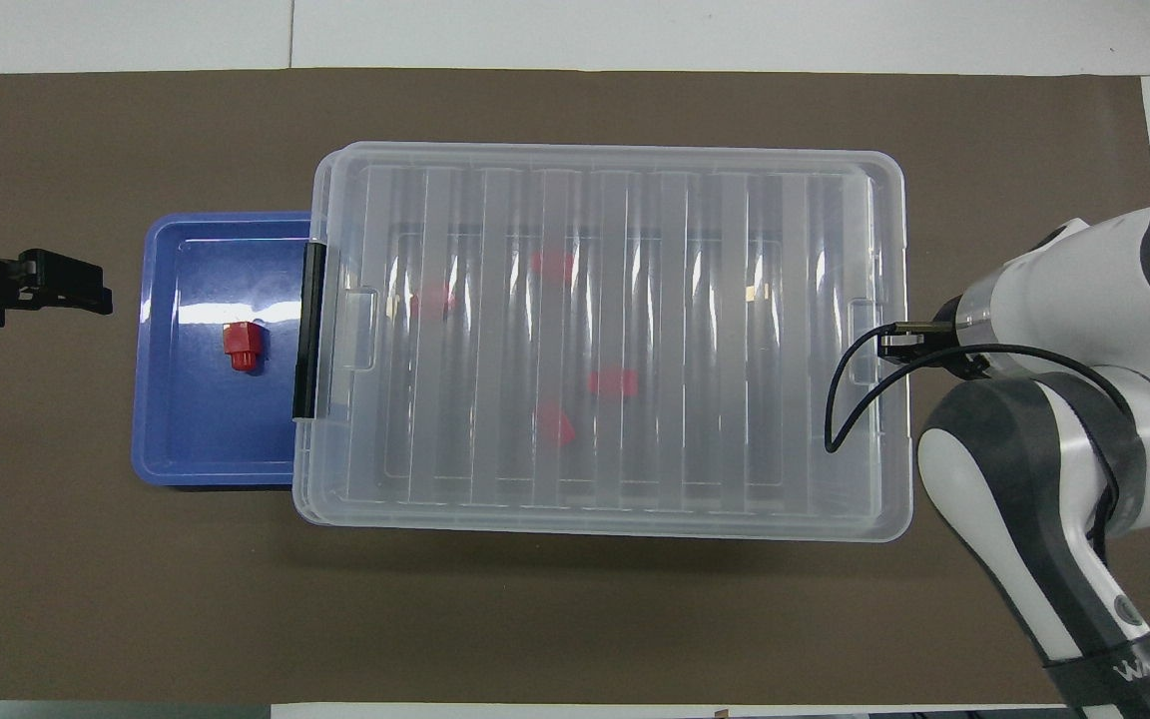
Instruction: Place red block in blue tray from box
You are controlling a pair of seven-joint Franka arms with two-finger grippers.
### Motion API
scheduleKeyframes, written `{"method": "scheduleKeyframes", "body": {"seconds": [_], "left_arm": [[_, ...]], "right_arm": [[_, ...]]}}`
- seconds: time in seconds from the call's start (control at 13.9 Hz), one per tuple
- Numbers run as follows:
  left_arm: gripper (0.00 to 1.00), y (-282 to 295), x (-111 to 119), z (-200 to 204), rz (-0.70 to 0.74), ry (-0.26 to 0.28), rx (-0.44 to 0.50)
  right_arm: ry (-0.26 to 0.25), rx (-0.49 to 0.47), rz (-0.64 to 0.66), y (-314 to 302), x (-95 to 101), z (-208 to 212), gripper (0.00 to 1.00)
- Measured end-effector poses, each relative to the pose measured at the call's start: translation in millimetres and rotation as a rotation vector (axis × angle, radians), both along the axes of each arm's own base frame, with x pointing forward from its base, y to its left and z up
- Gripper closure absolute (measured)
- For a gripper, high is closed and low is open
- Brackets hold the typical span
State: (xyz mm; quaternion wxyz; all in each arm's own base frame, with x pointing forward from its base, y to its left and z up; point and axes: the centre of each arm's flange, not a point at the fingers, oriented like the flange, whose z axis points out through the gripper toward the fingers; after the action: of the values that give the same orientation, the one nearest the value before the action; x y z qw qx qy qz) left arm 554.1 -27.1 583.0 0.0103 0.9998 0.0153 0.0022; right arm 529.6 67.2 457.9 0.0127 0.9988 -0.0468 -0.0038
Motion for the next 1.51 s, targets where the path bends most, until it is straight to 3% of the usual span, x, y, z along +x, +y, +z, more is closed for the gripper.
{"method": "scheduleKeyframes", "body": {"seconds": [0.5,0.79,1.15,1.44,1.51], "left_arm": [[0.0,0.0,0.0,0.0,0.0,0.0,0.0],[0.0,0.0,0.0,0.0,0.0,0.0,0.0],[0.0,0.0,0.0,0.0,0.0,0.0,0.0],[0.0,0.0,0.0,0.0,0.0,0.0,0.0],[0.0,0.0,0.0,0.0,0.0,0.0,0.0]], "right_arm": [[0.011,-0.001,0.0,0.4,0.3,5.4,0.99],[0.035,-0.003,-0.001,-10.2,5.6,51.2,0.99],[0.084,0.003,-0.054,-66.3,7.4,127.6,0.99],[0.093,0.003,-0.062,-72.2,10.6,144.2,0.99],[0.1,0.003,-0.062,-72.1,11.2,144.4,0.95]]}}
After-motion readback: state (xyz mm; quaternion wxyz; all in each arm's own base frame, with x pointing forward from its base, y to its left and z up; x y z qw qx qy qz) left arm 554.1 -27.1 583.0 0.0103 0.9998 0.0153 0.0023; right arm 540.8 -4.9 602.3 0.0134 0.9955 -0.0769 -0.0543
